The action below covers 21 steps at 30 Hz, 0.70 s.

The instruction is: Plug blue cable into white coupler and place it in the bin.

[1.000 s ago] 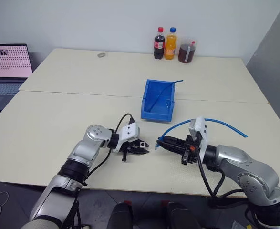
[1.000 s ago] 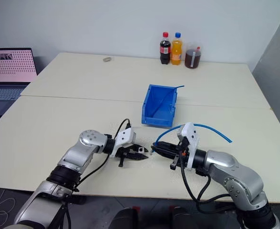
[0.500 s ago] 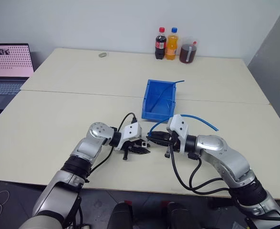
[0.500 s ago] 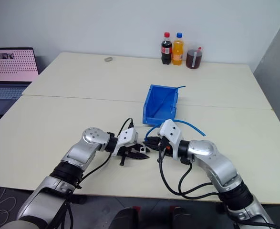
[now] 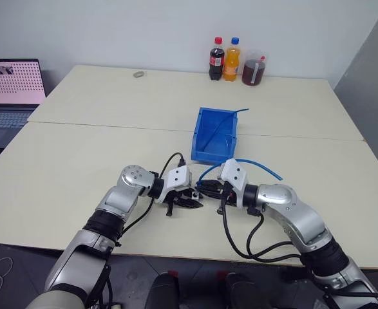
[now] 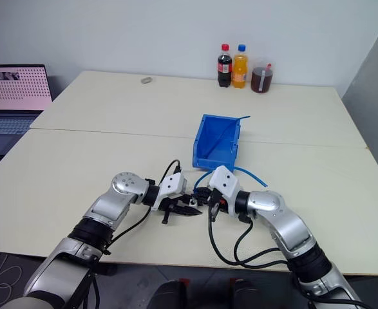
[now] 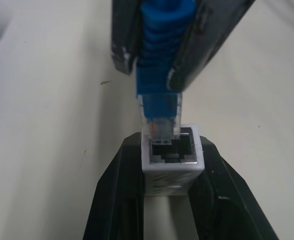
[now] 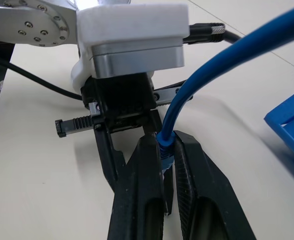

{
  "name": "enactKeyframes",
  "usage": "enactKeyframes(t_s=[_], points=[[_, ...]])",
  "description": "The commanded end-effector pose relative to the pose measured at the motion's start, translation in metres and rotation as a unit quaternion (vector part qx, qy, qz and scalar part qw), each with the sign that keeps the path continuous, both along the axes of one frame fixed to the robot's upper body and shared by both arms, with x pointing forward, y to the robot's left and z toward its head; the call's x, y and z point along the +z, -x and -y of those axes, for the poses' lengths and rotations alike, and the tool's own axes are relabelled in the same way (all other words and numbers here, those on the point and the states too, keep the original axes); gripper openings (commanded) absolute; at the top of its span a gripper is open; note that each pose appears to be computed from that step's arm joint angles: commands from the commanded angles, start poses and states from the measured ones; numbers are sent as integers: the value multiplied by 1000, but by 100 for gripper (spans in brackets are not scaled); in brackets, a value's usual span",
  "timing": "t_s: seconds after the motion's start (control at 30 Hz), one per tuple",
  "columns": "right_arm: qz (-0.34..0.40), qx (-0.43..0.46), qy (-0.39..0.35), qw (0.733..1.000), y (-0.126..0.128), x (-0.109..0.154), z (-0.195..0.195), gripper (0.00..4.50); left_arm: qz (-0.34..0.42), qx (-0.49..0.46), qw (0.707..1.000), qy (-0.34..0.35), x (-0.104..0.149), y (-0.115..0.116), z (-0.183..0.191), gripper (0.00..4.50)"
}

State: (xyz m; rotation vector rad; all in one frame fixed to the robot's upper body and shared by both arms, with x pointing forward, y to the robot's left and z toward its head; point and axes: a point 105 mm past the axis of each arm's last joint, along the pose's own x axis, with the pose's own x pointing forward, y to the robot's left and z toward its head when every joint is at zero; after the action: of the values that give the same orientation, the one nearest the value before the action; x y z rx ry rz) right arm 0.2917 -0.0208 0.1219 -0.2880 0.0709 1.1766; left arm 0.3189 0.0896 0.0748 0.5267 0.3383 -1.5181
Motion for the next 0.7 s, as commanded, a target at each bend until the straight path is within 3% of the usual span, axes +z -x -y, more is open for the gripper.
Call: enactKeyframes(t_s=[0.03,0.53,0.7], points=[[15,16,-1,1000,6,2,-5,5,-18,-4,1000,-19,-12,5,0,82],[3,32,55,998,7,-21,-4,5,-18,-1,1000,-17,-13,5,0,82],[-38,50,77,995,11,-30,-6,5,-18,-2,1000,-17,-13,6,0,82]])
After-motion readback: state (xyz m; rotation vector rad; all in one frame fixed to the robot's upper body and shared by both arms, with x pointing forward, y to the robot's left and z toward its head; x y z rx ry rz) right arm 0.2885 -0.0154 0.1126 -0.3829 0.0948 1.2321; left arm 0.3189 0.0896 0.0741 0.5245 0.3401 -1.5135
